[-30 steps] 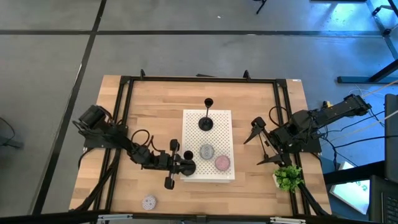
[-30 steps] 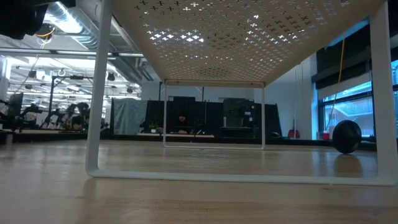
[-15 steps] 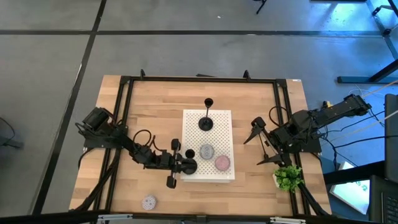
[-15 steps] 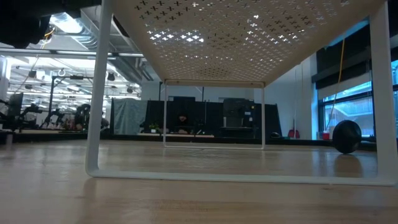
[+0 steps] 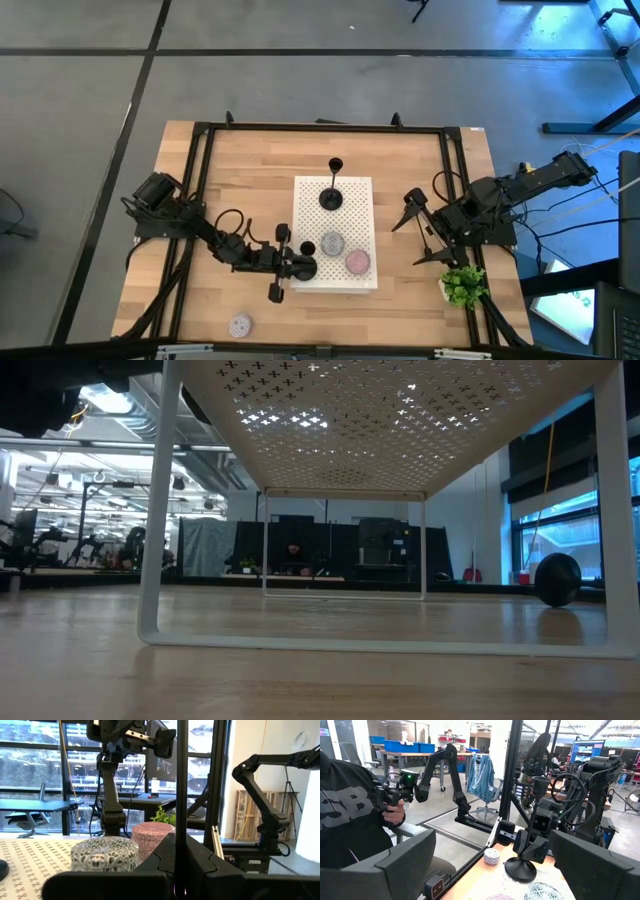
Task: Pick & Place candle stick holders
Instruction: Put the left candle holder on the shelf
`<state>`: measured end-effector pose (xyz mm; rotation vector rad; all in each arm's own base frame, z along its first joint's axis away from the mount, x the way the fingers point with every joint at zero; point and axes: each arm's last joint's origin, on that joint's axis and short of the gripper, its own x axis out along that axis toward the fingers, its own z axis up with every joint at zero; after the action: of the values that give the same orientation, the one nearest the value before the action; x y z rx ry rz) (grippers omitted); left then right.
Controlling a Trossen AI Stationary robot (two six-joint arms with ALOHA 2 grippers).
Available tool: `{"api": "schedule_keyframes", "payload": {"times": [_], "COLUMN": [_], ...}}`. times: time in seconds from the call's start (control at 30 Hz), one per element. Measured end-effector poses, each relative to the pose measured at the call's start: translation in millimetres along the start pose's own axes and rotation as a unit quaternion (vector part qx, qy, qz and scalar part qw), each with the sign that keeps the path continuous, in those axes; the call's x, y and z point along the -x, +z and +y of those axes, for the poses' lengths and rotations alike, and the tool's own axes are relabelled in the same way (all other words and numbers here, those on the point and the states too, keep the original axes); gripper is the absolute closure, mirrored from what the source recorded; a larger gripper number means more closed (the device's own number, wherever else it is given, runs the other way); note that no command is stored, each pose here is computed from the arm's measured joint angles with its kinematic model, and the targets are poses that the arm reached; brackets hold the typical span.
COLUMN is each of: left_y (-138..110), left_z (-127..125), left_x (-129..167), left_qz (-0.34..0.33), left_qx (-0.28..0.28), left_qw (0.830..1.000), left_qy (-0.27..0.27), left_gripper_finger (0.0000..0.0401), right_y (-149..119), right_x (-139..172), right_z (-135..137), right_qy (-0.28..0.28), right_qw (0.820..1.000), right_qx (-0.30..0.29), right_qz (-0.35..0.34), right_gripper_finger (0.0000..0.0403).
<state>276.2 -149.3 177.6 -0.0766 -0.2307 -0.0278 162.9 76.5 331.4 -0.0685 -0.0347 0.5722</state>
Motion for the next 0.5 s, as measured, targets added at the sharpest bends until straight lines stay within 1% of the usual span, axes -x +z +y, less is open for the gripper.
{"api": "schedule_keyframes", "payload": {"times": [0.2,0.5], "left_y": [0.0,0.1], "left_z": [0.0,-0.1], "left_x": [0.0,0.0], "left_qz": [0.0,0.0], "left_qx": [0.0,-0.003], "left_qw": [1.0,1.0], "left_qy": [0.0,-0.002], "left_gripper_finger": [0.0389,0.0366], "right_y": [0.0,0.0], "right_x": [0.0,-0.1], "right_z": [0.0,0.0], "right_qy": [0.0,0.0], "right_qw": [1.0,1.0], "right_qx": [0.0,0.0], "right_qz": [0.0,0.0], "right_gripper_finger": [0.001,0.0011]}}
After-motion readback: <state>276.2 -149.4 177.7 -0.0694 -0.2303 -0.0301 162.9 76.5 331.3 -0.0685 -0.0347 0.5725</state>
